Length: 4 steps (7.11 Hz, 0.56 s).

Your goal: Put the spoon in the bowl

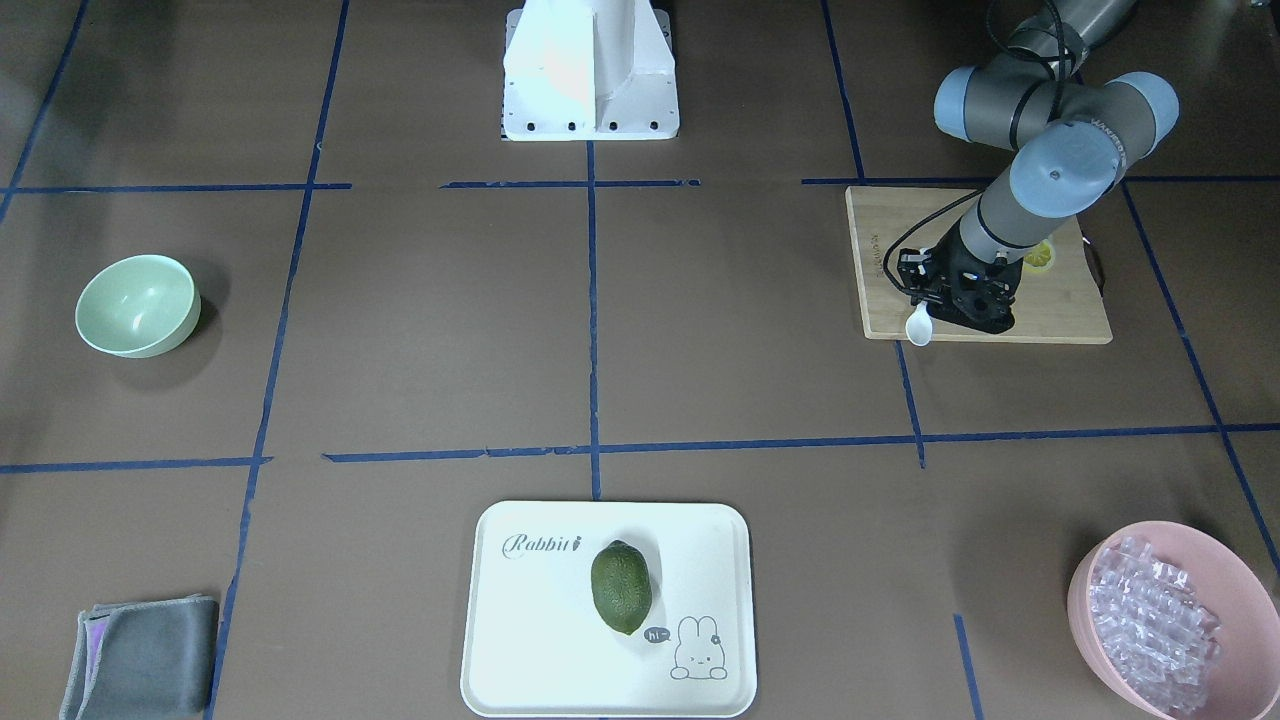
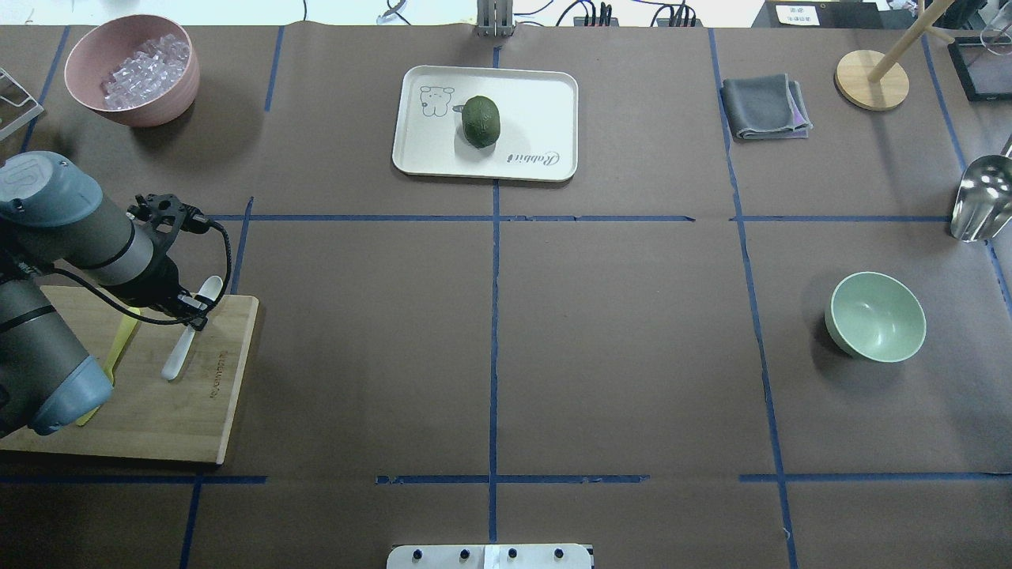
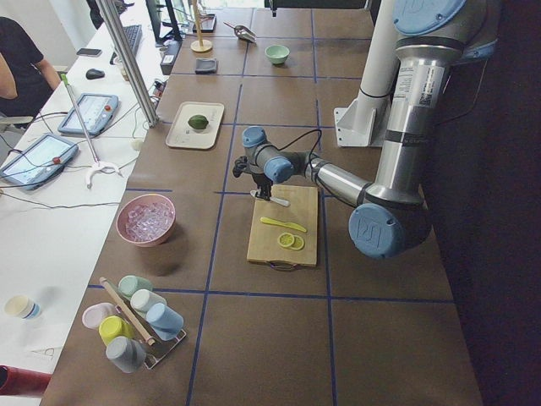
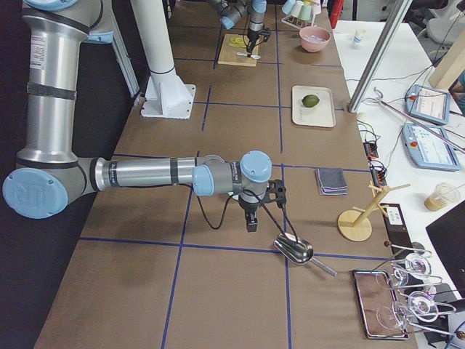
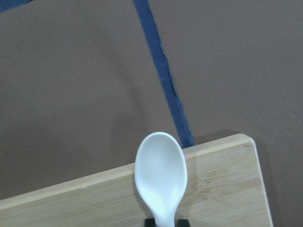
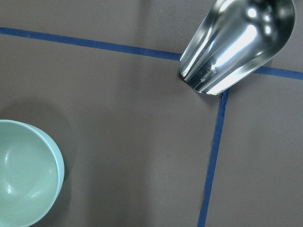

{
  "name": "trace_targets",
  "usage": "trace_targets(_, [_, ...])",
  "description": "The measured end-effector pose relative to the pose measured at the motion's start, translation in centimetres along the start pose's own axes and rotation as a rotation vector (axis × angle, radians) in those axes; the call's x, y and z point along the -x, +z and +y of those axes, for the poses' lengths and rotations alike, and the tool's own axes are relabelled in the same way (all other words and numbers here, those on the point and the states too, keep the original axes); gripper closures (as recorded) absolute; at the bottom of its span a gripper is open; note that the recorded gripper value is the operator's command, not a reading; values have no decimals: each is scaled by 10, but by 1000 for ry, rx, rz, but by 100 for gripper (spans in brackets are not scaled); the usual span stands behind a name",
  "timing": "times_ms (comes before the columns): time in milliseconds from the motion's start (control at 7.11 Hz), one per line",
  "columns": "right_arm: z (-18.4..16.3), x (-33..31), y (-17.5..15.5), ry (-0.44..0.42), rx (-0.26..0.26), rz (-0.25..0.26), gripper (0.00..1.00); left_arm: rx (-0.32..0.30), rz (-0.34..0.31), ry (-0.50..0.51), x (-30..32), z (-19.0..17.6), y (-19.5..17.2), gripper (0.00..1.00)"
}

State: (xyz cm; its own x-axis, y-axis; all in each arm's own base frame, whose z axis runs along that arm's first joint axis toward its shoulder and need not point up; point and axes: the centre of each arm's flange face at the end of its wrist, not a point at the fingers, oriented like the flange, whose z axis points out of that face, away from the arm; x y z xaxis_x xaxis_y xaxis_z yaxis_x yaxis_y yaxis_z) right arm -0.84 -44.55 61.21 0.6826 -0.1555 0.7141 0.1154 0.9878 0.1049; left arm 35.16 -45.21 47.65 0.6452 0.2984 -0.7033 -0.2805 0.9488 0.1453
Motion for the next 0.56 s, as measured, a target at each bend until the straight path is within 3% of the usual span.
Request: trace_targets(562, [0, 1, 0, 8, 1, -2, 2, -5, 5, -35, -3, 1, -3, 100])
